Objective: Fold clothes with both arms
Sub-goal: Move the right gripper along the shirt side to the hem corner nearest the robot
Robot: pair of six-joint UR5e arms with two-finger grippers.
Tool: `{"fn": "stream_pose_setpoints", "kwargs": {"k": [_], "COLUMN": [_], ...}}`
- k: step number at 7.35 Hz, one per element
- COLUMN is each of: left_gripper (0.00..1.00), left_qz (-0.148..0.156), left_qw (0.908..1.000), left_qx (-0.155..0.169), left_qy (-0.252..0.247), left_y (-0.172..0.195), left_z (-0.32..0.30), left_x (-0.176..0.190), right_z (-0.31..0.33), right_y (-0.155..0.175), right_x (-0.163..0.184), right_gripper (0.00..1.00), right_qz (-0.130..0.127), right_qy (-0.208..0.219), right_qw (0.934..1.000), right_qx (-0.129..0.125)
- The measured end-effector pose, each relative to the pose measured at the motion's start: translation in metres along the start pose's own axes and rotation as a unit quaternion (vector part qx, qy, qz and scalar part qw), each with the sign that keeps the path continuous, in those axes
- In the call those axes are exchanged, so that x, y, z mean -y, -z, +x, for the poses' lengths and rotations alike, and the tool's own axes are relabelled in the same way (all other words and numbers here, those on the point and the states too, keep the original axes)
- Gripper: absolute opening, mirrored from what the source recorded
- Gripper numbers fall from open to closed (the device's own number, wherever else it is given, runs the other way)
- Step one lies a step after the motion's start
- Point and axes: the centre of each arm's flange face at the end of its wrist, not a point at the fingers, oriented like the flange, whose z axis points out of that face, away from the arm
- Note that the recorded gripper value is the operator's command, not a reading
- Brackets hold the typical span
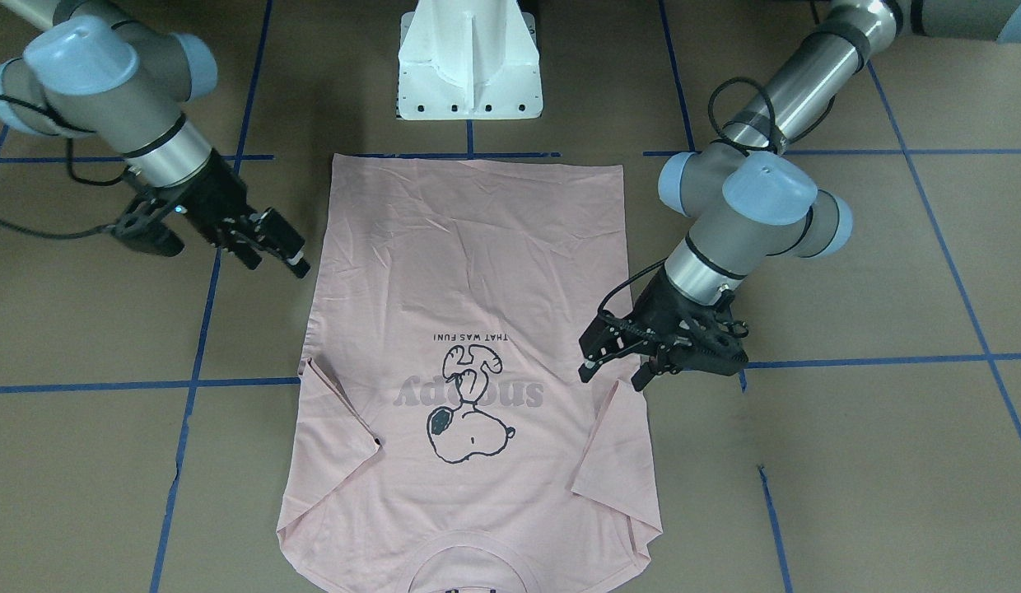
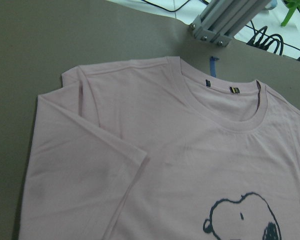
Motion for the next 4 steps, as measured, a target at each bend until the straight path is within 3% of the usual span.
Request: {"fn": "stream_pose_setpoints", "kwargs": {"k": [2, 4], "left_gripper": [0.87, 0.87], "left_qz": [-0.01, -0.012], "left_qw": [0.9999, 0.9999], "left_qx": [-0.009, -0.009], "left_qy": [-0.001, -0.002], "left_y": [0.018, 0.018], "left_z": [-0.008, -0.009], "left_x": [-0.013, -0.015], "right_z": [0.016, 0.038], "right_y": [0.001, -0.008], "right_x": [-0.108, -0.195], "right_gripper": [0.9, 0.82], "right_qz": [0.004, 0.031], "right_qy": [-0.043, -0.073], "right_qw": [0.9985, 0.9932], "right_qx": [-0.033, -0.085]}}
